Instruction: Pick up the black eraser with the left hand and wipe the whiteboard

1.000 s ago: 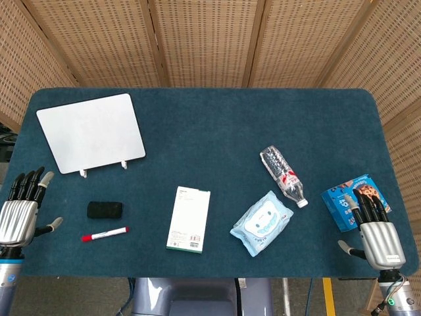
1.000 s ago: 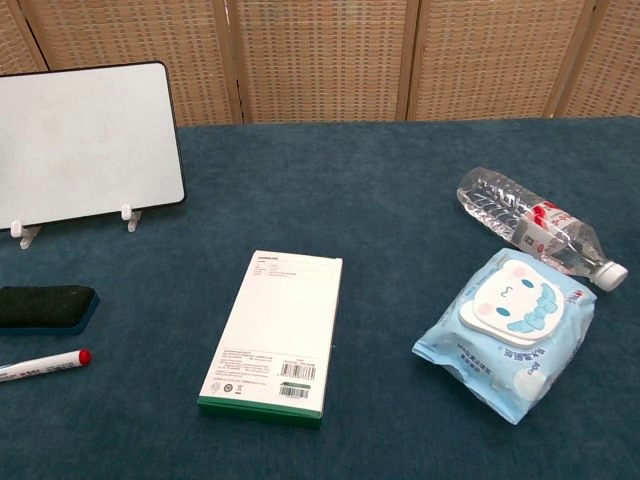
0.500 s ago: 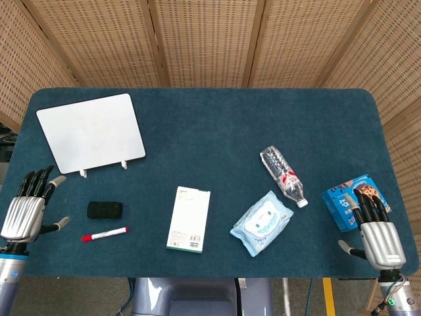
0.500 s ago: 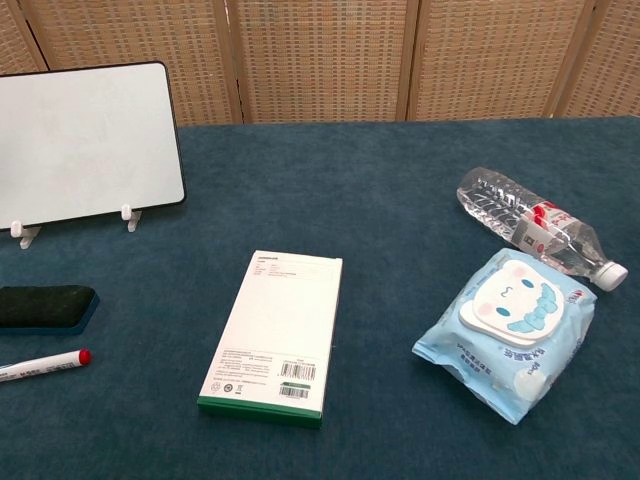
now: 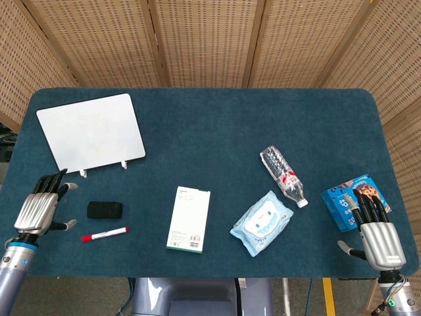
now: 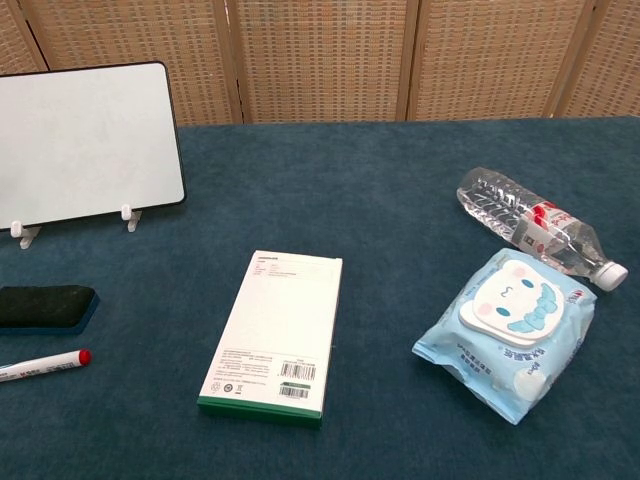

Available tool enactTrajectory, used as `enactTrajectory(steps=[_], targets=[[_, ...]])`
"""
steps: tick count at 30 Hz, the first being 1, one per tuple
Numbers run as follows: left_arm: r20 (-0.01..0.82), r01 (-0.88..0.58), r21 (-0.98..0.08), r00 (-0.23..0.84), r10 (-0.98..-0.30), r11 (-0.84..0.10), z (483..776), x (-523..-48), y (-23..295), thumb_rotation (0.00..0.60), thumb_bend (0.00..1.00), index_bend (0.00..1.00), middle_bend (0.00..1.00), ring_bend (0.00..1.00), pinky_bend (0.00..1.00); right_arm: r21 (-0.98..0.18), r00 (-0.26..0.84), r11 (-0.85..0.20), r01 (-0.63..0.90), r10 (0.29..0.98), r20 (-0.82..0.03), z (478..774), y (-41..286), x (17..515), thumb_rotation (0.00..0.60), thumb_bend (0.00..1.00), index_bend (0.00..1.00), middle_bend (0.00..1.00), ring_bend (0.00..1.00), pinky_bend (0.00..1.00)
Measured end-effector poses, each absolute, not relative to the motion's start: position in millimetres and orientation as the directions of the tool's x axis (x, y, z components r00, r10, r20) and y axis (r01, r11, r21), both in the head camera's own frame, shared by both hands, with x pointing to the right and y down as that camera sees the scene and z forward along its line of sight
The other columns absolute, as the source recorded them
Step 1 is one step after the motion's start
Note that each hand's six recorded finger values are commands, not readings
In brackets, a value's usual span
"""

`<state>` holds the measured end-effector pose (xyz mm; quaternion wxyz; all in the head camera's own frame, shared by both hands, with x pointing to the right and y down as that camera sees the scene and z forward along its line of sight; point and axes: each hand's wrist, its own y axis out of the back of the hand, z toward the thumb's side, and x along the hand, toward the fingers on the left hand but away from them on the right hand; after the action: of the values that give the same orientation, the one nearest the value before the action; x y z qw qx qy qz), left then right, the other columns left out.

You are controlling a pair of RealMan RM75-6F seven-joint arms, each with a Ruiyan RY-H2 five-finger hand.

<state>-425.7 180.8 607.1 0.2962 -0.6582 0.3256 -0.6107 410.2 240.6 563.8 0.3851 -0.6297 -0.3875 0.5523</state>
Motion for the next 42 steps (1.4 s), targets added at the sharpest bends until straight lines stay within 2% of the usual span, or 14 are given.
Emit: enactTrajectory(steps=[8,15,24,42], targets=[[0.704,-0.073,-0.709,-0.014,-0.71,-0.702,655,-428,185,0.6,0.14,0.29,0.0,0.0,0.0,-0.911,0.094,-0.407,0.062,0.911,-0.401,565,241,409,0.6,0.05,0.03,0.0,0.0,0.0],[0.727,-0.052,-0.686,0.002,-0.687,-0.726,677,-410,176,0.6,0.14,0.29,0.0,0.0,0.0,-0.912,0.095,-0.405,0.064,0.912,-0.399,565,240,409,0.6,0.05,0.03,0.0,0.0,0.0],[0.732,-0.03,-0.68,0.029,-0.681,-0.732,683,-391,168,0.6,0.15,0.29,0.0,0.0,0.0,-0.914,0.094,-0.398,0.074,0.916,-0.391,563,239,410,0.6,0.05,0.03,0.0,0.0,0.0],[0.756,0.038,-0.654,0.057,-0.652,-0.756,685,-375,173,0.6,0.16,0.31,0.0,0.0,0.0,-0.917,0.082,-0.388,0.093,0.921,-0.381,559,237,415,0.6,0.05,0.03,0.0,0.0,0.0]])
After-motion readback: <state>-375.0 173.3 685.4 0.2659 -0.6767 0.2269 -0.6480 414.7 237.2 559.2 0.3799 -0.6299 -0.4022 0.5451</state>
